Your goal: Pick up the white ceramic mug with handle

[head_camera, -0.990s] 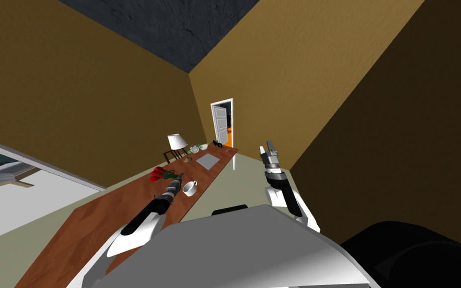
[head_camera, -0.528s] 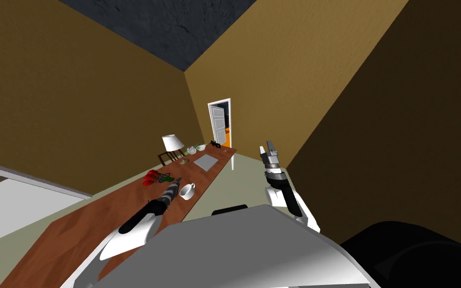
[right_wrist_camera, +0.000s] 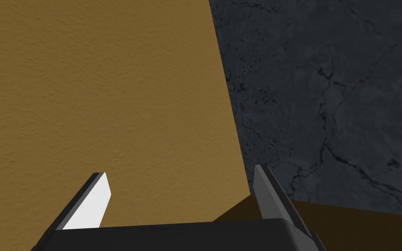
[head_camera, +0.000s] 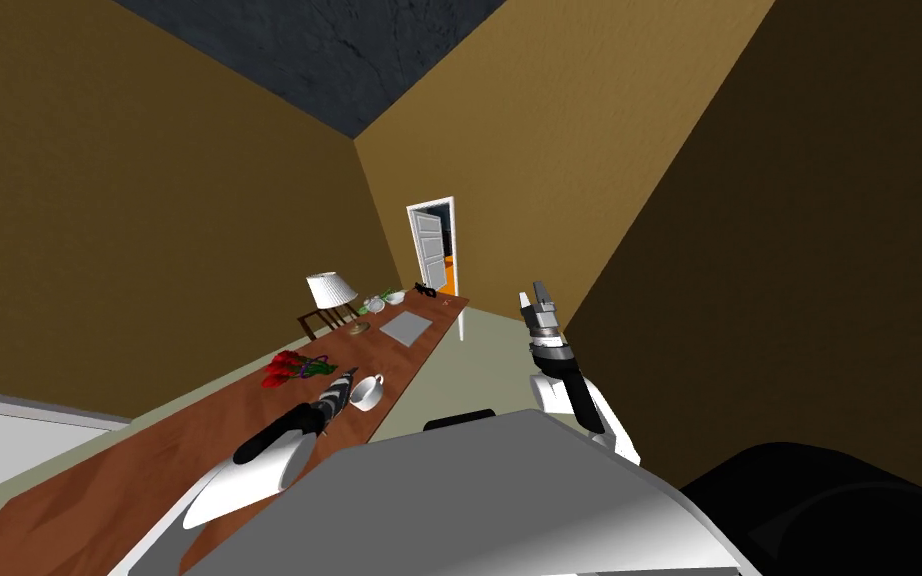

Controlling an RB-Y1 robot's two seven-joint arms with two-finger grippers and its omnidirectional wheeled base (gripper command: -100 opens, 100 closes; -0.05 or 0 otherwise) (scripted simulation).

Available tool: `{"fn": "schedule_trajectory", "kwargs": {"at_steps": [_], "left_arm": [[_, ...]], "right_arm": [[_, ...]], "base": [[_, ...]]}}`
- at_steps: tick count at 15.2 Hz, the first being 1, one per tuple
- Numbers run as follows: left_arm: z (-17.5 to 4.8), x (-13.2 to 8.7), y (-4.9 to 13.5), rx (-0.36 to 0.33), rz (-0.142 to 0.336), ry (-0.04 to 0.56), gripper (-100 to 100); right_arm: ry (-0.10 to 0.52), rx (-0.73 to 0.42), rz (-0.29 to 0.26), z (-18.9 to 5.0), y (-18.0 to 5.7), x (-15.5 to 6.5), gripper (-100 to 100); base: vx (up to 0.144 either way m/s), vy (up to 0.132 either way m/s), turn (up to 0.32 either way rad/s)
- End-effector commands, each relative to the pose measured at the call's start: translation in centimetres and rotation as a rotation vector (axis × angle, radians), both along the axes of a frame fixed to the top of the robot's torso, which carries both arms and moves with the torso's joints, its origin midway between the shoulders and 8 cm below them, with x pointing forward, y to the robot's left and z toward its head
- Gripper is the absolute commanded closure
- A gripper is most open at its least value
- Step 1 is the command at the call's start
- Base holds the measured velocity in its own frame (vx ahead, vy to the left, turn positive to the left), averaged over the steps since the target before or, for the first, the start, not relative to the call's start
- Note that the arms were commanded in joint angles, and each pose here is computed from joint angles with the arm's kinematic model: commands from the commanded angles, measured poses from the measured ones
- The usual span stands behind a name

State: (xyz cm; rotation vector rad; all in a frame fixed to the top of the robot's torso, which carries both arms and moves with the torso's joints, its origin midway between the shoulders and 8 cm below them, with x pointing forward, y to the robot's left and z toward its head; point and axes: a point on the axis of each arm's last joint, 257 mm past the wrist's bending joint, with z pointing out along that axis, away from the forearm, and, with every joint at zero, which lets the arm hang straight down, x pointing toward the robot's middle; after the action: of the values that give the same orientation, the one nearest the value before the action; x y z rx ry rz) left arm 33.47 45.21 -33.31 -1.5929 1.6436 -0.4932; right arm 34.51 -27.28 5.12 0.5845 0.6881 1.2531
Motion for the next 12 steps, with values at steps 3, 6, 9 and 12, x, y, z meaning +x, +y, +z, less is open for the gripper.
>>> {"fn": "schedule_trajectory", "kwargs": {"at_steps": [3,6,9,12], "left_arm": [[-1.9,-2.2,0.8,-0.026,0.032,0.094,-100],[-3.2,-3.8,1.4,-0.048,0.058,0.161,-100],[-4.3,-5.4,1.9,-0.070,0.082,0.225,-100],[-5.3,-7.0,2.2,-0.093,0.105,0.288,-100]], "right_arm": [[0.000,0.000,0.000,0.0,0.0,0.0,0],[0.000,0.000,0.000,0.0,0.0,0.0,0],[0.000,0.000,0.000,0.0,0.0,0.0,0],[0.000,0.000,0.000,0.0,0.0,0.0,0]], "base": [[0.020,0.014,-0.105],[0.019,0.013,-0.102],[0.019,0.014,-0.105],[0.020,0.015,-0.106]]}}
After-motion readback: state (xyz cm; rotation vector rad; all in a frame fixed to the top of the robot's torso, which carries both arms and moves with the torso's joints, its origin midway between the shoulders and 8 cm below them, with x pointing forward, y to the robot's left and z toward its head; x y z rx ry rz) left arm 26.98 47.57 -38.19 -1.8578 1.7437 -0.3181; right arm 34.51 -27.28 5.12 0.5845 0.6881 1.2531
